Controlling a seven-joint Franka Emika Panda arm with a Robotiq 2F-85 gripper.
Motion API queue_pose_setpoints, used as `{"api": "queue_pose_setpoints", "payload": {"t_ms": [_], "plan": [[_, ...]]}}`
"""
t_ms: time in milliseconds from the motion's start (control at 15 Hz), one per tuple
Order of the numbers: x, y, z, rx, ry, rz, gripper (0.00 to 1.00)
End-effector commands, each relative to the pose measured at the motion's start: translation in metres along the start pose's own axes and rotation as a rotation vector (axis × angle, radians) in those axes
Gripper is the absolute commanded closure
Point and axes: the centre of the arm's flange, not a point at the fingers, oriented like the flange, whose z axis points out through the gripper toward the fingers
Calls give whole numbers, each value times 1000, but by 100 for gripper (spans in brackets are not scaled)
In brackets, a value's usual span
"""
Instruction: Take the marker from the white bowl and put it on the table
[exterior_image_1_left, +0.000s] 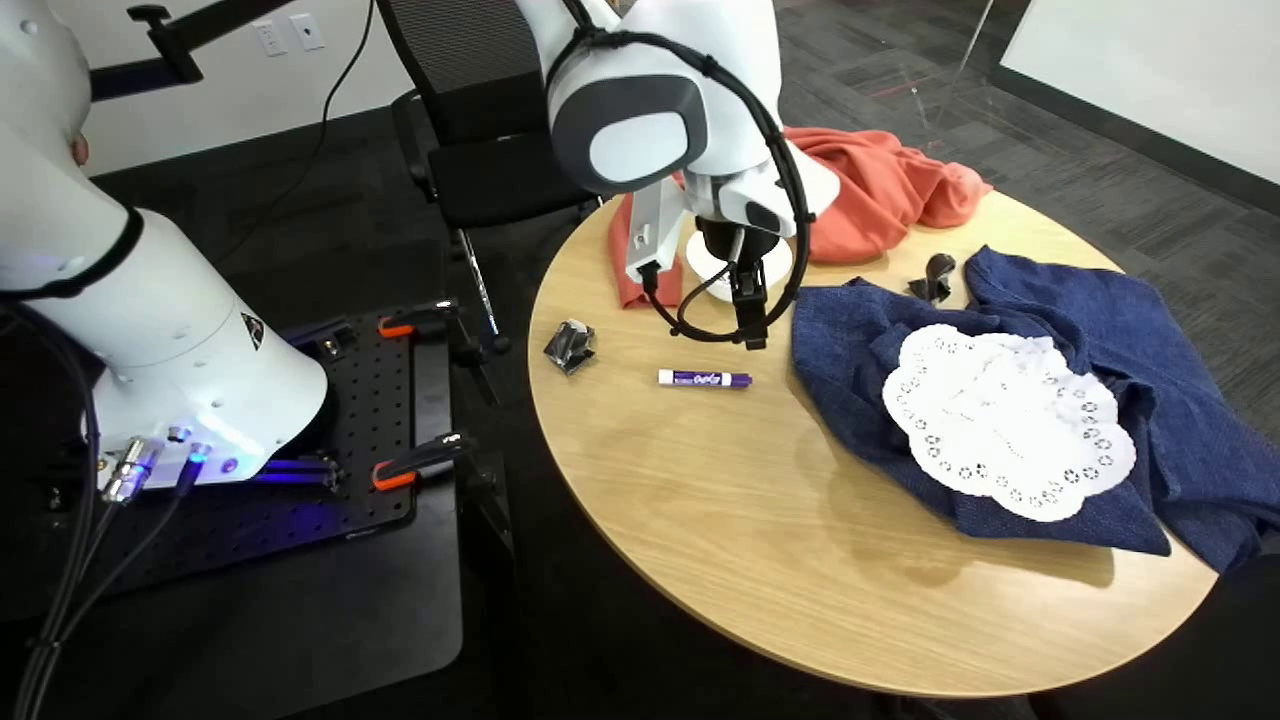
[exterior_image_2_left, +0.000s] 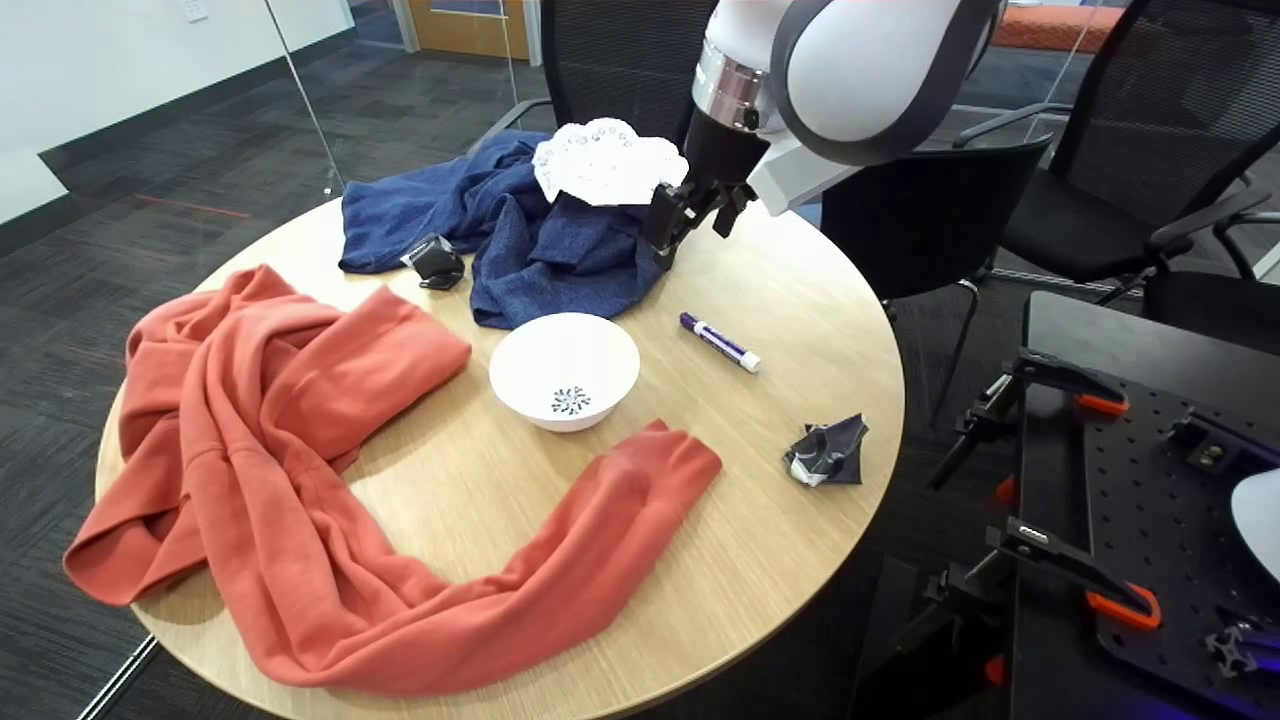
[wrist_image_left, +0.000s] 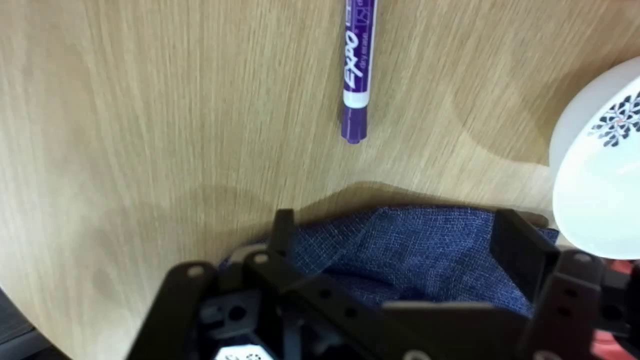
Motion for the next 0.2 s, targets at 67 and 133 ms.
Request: {"api": "queue_pose_setpoints", "payload": {"t_ms": [67,133], "plan": [[-1,-1,-6,4,8,-3,0],[-2,-1,-7,4,9,-3,0]]}}
